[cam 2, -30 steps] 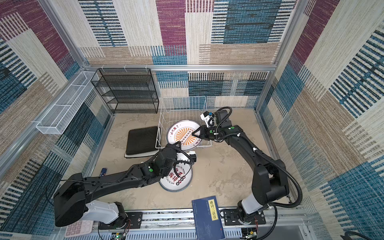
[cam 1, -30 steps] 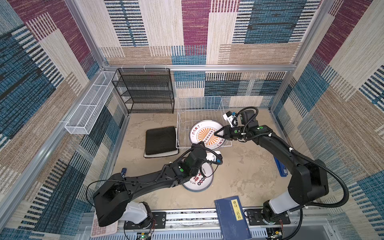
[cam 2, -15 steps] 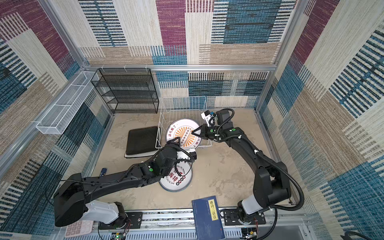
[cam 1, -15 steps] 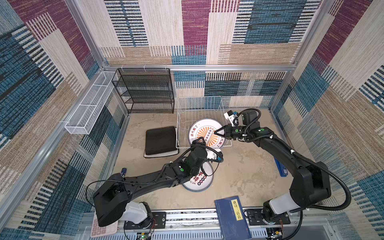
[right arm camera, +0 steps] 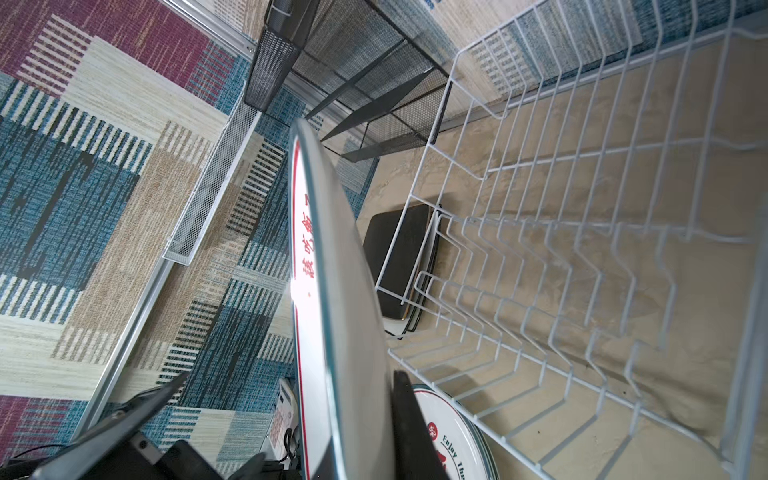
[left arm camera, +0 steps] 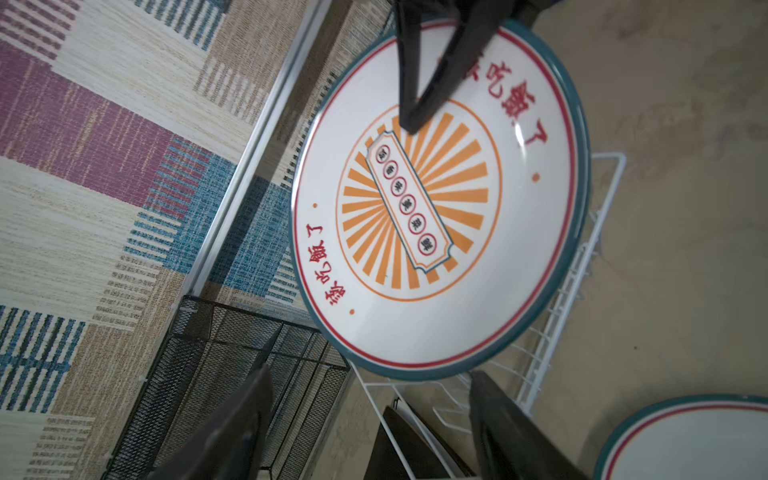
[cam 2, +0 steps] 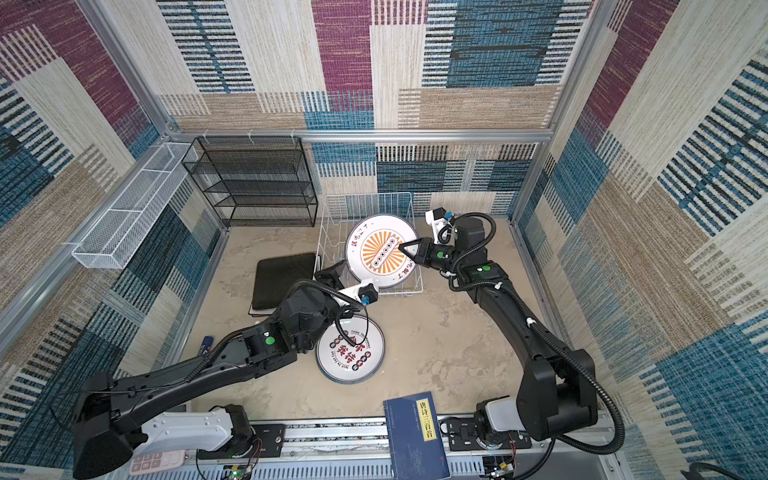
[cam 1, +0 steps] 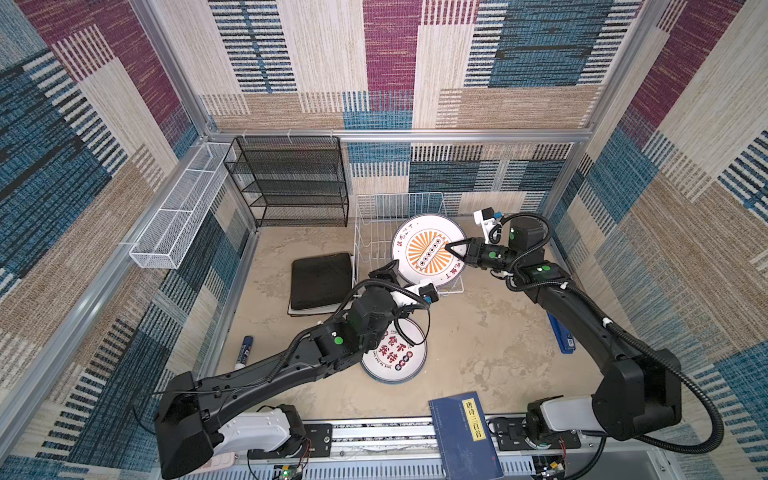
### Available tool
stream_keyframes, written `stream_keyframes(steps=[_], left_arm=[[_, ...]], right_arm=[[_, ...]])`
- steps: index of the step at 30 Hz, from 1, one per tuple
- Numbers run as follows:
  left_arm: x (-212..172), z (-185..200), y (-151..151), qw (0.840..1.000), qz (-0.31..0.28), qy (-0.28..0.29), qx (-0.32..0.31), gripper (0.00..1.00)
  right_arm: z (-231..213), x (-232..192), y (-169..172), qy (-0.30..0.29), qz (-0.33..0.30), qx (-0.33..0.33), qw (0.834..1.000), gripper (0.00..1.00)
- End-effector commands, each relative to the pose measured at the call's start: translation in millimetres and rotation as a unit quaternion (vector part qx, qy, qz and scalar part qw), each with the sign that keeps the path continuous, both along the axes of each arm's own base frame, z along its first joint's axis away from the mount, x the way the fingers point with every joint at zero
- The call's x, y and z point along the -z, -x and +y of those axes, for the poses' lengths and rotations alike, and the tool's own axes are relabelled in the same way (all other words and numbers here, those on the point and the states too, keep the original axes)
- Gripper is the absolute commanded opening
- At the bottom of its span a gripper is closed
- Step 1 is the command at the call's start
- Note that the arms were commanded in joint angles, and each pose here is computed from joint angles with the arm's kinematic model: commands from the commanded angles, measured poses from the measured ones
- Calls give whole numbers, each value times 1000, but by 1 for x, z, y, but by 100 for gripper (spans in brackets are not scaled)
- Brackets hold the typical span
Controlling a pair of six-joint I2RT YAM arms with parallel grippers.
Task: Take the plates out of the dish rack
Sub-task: 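Grip the plate's far edge with the right gripper while the left holds it upright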
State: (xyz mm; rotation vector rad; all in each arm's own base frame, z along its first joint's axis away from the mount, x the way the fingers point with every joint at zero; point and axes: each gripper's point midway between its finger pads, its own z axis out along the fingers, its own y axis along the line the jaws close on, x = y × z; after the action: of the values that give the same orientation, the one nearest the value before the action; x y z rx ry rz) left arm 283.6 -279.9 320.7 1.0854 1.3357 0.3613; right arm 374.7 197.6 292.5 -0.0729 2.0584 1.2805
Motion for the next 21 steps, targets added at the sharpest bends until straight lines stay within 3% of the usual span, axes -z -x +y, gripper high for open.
stream_keyframes(steps=[1, 5, 10, 14, 21], left_arm=[[-35, -3, 11, 993, 17, 117, 26, 82], [-64, 7, 15, 978, 25, 203, 28, 89], [-86, 29, 12, 949, 71, 308, 11, 98], [-89, 48, 3, 914, 139, 380, -3, 99], [-69, 71, -25, 835, 267, 479, -45, 99]], right_arm=[[-4, -19, -7, -13, -42, 22, 999, 0], [-5, -17, -8, -14, -40, 25, 999, 0], [-3, -14, -8, -15, -35, 19, 999, 0], [-3, -14, -7, -15, -38, 18, 999, 0], [-3, -14, -5, -17, -39, 12, 999, 0]])
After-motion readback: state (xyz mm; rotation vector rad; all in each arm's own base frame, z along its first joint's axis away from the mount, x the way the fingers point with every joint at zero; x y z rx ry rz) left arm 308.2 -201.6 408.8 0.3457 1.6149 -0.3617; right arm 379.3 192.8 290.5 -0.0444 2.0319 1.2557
